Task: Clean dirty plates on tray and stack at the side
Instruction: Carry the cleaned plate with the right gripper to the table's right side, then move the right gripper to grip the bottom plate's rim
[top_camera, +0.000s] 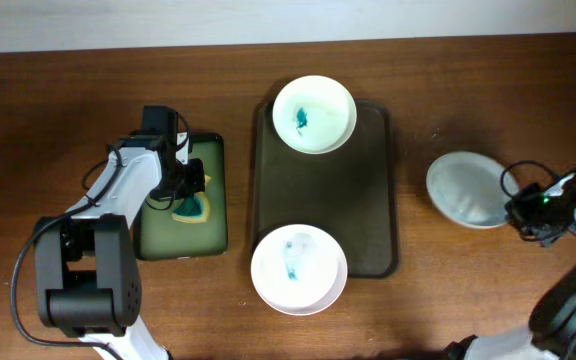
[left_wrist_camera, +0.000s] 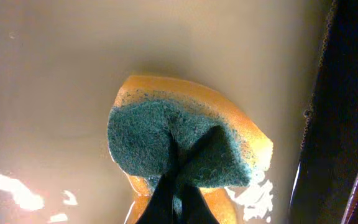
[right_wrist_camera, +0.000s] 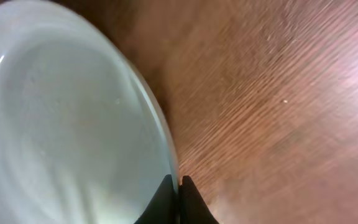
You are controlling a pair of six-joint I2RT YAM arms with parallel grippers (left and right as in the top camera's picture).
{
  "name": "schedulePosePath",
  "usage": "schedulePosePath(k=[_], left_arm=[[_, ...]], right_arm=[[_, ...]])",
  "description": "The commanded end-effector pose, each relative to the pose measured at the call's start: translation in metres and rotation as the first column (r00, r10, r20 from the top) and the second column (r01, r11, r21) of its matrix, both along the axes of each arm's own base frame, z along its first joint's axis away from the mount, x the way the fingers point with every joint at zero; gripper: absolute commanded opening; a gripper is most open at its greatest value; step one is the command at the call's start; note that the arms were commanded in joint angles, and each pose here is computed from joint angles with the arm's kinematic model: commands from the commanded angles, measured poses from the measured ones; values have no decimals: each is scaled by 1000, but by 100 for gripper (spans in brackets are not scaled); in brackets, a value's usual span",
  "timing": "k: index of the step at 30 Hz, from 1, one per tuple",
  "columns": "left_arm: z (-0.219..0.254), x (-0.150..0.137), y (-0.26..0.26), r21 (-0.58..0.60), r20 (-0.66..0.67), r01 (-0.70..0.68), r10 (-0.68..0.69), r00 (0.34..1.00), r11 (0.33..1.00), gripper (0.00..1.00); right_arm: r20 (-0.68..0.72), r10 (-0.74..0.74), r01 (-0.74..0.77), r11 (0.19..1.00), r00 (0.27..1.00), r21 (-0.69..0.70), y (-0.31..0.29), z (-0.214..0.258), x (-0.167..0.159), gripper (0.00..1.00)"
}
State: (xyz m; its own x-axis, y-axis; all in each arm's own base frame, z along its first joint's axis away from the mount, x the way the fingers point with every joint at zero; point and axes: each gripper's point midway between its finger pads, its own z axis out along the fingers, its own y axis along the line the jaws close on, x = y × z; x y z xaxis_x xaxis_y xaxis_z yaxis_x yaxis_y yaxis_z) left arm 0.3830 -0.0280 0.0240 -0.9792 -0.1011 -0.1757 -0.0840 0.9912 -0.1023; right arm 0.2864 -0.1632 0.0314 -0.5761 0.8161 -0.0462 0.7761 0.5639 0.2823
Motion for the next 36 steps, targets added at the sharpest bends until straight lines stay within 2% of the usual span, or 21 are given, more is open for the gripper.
schedulePosePath(k=[1,2,3,4,7,9,10,12,15,16,19,20,21,22,23,24,26,28,29,32,36], left_arm=[[6,0,1,-5,16,-4,4,1000,1000,0],[6,1,1,-5,16,-4,4,1000,1000,0],[6,1,1,-5,16,-4,4,1000,1000,0],[6,0,1,-5,16,-4,4,1000,1000,0],[6,0,1,-5,16,-4,4,1000,1000,0],[6,0,1,-5,15,-4,4,1000,1000,0],[6,1,1,-5,16,-4,4,1000,1000,0],[6,1,1,-5,17,-4,4,1000,1000,0],[6,0,1,-5,16,-4,4,1000,1000,0],[6,0,1,-5,16,-4,4,1000,1000,0],[6,0,1,-5,16,-4,4,1000,1000,0],[6,0,1,-5,16,-4,4,1000,1000,0],[6,0,1,-5,16,-4,4,1000,1000,0],[6,0,1,-5,13,-4,4,1000,1000,0],[6,0,1,-5,12,-4,4,1000,1000,0],[6,0,1,-5,12,-4,4,1000,1000,0],[6,0,1,-5,13,-4,4,1000,1000,0],[6,0,1,-5,13,-4,4,1000,1000,0],[6,0,1,-5,13,-4,4,1000,1000,0],[6,0,1,-5,13,-4,4,1000,1000,0],[6,0,1,-5,13,-4,4,1000,1000,0]], right_arm=[[-24,-17,18,999,1000,48,4,-13,-1,7],[-18,-17,18,999,1000,49,5,-11,0,44],[-9,-16,16,998,1000,56,6,-8,1,59],[27,-7,5,997,1000,80,12,-1,5,61],[197,77,-98,990,977,100,37,46,23,60],[282,235,-244,970,930,-4,67,84,30,57],[315,360,-359,931,879,-63,96,102,33,54],[317,602,-601,791,733,-112,169,115,26,53],[197,816,-833,554,543,1,261,89,-19,53],[147,871,-883,465,469,59,287,75,-41,53],[-7,958,-947,284,286,152,325,29,-84,53],[-48,973,-959,229,224,168,335,10,-91,53],[-115,972,-961,221,204,168,334,-7,-93,49],[-199,950,-948,273,240,162,327,-25,-91,45],[-207,945,-944,289,255,159,326,-35,-85,39],[-197,944,-944,295,264,148,326,-36,-81,39],[-181,943,-951,297,279,82,322,-28,-65,19],[-204,930,-951,307,307,-33,306,-16,-39,9],[-220,911,-936,327,349,-129,293,-8,-15,6],[-133,914,-904,343,384,-255,289,-1,28,4],[-52,861,-835,474,506,-280,295,3,46,4]])
